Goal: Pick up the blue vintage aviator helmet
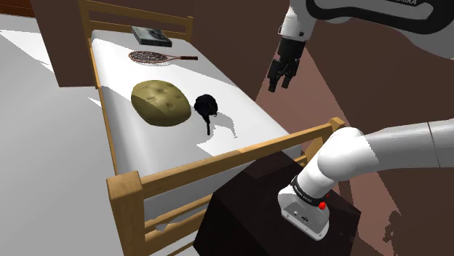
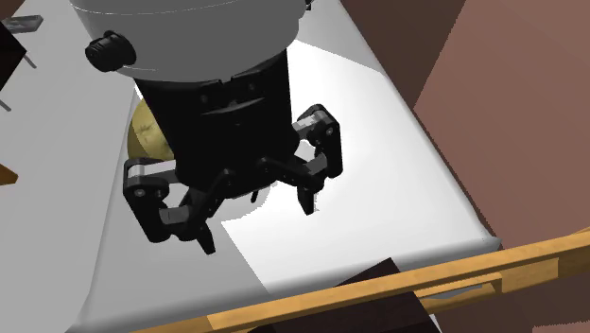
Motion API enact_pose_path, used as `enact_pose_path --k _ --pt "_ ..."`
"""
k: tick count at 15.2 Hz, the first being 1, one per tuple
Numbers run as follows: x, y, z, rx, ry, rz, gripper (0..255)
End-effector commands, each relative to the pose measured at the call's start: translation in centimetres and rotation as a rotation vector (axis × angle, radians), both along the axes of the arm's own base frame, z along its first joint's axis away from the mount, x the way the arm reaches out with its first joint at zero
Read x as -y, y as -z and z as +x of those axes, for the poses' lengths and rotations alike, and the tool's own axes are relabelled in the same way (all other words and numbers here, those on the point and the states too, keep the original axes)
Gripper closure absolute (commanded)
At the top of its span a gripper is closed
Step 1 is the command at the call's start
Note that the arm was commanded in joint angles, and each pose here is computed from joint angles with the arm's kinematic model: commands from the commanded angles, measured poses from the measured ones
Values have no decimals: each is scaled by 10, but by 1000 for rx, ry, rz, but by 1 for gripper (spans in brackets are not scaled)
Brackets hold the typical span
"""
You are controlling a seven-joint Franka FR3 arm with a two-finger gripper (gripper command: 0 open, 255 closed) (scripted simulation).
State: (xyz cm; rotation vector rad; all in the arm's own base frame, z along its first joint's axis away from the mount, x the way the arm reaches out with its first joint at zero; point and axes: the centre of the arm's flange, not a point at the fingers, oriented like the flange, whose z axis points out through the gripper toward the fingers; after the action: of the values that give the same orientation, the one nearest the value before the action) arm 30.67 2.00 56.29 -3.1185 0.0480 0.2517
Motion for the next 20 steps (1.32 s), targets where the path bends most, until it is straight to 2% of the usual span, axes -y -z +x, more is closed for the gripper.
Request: enact_pose_path --k 1,20 --pt "0 0 0 0 0 0 0" --pt "62 174 150 136 166 81 0"
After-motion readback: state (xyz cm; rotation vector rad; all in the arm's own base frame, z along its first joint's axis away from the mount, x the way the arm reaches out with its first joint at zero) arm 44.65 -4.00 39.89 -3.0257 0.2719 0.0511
